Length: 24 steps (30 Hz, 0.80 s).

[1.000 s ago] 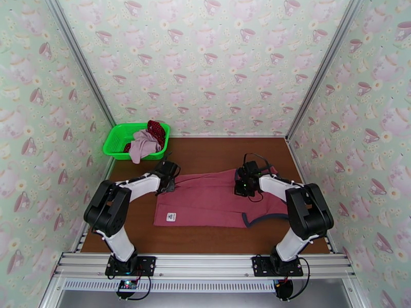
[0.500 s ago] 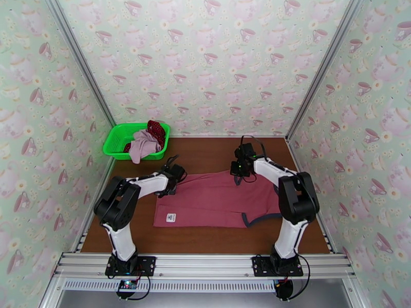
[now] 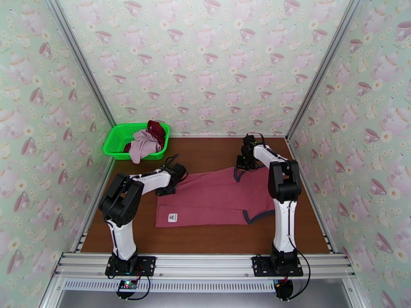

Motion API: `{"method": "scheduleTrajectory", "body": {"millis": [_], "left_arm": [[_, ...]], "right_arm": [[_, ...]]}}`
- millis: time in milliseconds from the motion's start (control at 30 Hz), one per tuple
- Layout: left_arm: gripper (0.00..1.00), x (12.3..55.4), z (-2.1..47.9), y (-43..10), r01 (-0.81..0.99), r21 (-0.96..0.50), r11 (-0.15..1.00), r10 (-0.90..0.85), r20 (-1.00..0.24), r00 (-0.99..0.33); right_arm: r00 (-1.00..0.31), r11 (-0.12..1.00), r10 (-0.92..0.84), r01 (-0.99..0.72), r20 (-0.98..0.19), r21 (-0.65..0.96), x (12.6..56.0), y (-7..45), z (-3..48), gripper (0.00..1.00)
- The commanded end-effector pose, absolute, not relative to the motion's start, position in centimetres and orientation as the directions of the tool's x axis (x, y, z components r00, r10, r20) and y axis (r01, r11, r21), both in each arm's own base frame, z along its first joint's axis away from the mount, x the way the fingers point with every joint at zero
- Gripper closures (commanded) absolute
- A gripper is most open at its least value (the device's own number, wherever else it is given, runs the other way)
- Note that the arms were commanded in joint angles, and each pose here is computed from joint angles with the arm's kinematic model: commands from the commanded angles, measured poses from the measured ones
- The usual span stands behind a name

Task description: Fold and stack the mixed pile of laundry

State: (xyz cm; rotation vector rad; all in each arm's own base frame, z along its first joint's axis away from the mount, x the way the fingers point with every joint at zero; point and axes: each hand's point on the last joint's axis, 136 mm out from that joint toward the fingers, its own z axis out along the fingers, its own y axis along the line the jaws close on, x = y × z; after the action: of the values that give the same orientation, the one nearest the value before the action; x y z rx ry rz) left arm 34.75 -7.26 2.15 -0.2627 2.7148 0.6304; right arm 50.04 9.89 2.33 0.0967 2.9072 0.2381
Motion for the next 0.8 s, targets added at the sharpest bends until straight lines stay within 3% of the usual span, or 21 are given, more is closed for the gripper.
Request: {"method": "scheduleTrajectory", "body": {"millis": [0, 100, 200, 433, 600, 767], "left_arm": [[0.61, 35.1, 1.8, -8.3, -0.241, 0.344, 0.908, -0.122, -0.333, -0.935], [0.5, 36.3, 2.5, -8.0, -0.241, 0.352, 0.905, -0.116, -0.34, -0.933], [0.5, 37.4, 3.4, -7.8, -0.243, 0.352, 0.904, -0.11, -0.358, -0.927], [0.5, 39.1, 6.4, -5.9, -0.271, 0.364, 0.891, -0.111, -0.405, -0.908], [0.48, 39.6, 8.6, -5.8, -0.266, 0.241, 0.933, -0.137, -0.447, -0.884], [0.42, 39.9, 6.8, -8.0, -0.207, 0.001, 0.978, -0.193, -0.358, -0.913]], "right_arm": [[-0.991, 0.994, 0.039, 0.026, -0.125, 0.104, 49.8, 9.3, 0.0, 0.92], [-0.991, 0.994, 0.03, 0.016, -0.13, 0.107, 51.6, 9.6, 0.2, 0.92], [-0.989, 0.993, 0.016, -0.001, -0.147, 0.114, 53.6, 9.8, 0.5, 0.92], [-0.949, 0.988, -0.026, -0.072, -0.313, 0.135, 57.5, 9.5, 4.7, 0.92], [-0.872, 0.979, -0.121, -0.183, -0.474, 0.087, 55.0, 11.4, 12.1, 0.78], [-0.799, 0.955, -0.231, -0.295, -0.556, 0.027, 47.0, 16.0, 17.0, 0.62]]}}
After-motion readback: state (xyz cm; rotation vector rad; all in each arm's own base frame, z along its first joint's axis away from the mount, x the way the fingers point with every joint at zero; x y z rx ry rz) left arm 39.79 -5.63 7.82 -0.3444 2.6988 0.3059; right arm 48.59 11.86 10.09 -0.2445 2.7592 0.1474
